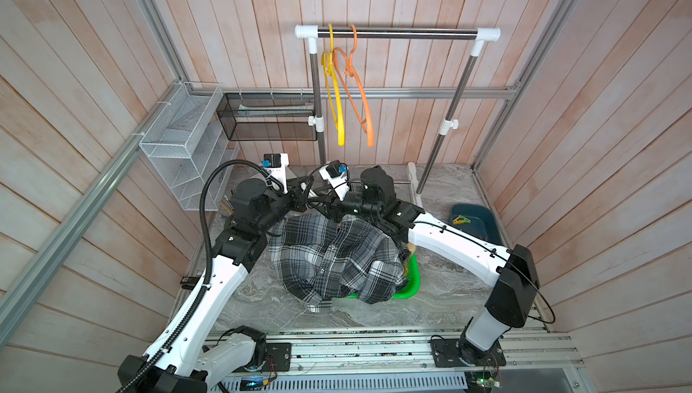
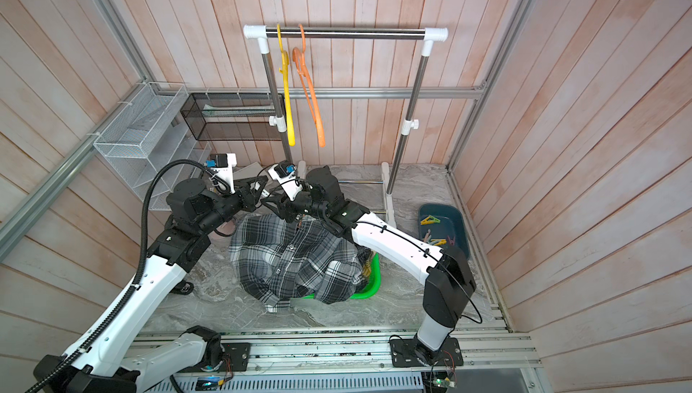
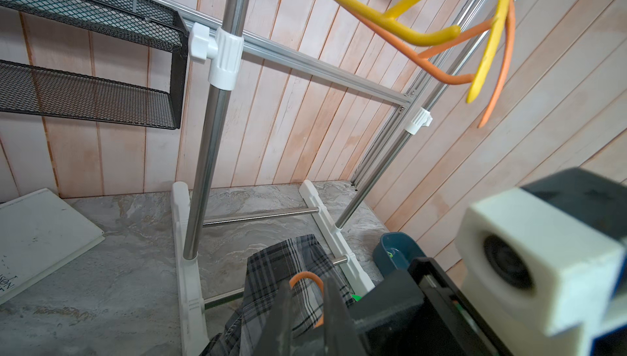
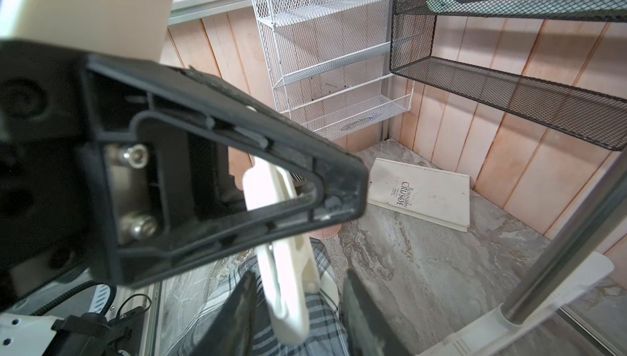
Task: Remove the clothespins securing long-sleeve shirts to the hanger
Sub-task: Place the clamp in the storage box.
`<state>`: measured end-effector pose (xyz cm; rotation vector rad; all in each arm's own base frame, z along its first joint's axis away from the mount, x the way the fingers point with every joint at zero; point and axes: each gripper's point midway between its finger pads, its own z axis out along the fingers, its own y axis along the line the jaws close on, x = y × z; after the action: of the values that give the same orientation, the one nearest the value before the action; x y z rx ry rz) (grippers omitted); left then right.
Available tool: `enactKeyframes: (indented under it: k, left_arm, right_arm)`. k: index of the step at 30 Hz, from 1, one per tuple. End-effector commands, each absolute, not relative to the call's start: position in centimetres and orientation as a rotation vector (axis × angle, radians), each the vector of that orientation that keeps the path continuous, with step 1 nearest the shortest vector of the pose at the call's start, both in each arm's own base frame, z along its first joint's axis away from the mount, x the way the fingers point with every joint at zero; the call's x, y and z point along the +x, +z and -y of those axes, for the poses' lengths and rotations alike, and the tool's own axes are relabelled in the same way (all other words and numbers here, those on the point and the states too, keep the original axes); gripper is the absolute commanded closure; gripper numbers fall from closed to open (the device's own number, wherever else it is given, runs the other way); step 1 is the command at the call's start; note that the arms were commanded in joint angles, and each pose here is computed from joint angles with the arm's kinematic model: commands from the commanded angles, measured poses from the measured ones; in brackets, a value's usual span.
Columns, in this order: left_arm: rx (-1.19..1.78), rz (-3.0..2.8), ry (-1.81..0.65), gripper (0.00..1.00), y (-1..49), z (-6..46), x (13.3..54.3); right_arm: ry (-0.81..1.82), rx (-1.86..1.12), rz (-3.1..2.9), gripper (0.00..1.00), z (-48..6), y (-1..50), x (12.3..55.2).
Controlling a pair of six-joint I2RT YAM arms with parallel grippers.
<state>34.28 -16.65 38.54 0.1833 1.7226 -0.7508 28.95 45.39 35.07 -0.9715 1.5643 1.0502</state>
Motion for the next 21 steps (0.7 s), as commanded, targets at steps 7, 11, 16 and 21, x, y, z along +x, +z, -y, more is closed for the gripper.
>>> enactKeyframes:
  k: [7,11,16,21]
  left_arm:
    - [0.187,-1.748,-0.769,1.00,37.4,17.1,34.5]
    - [0.185,-1.744,-0.772,1.00,37.5,17.1,34.5]
    - [0.186,-1.736,-0.759,0.95,37.9,16.9,34.5]
    - [0.139,-1.717,-0.716,0.30,38.8,15.6,34.9]
  right_arm:
    - [1.059,-0.966,-1.476,0.71,-46.6,37.6,29.3]
    - [1.052,-0.973,-1.477,0.91,-46.6,37.3,29.3]
    - [1.031,-0.973,-1.484,1.00,-46.3,37.0,29.4]
    - [1.023,-0.974,-1.510,1.00,-45.6,36.1,28.9]
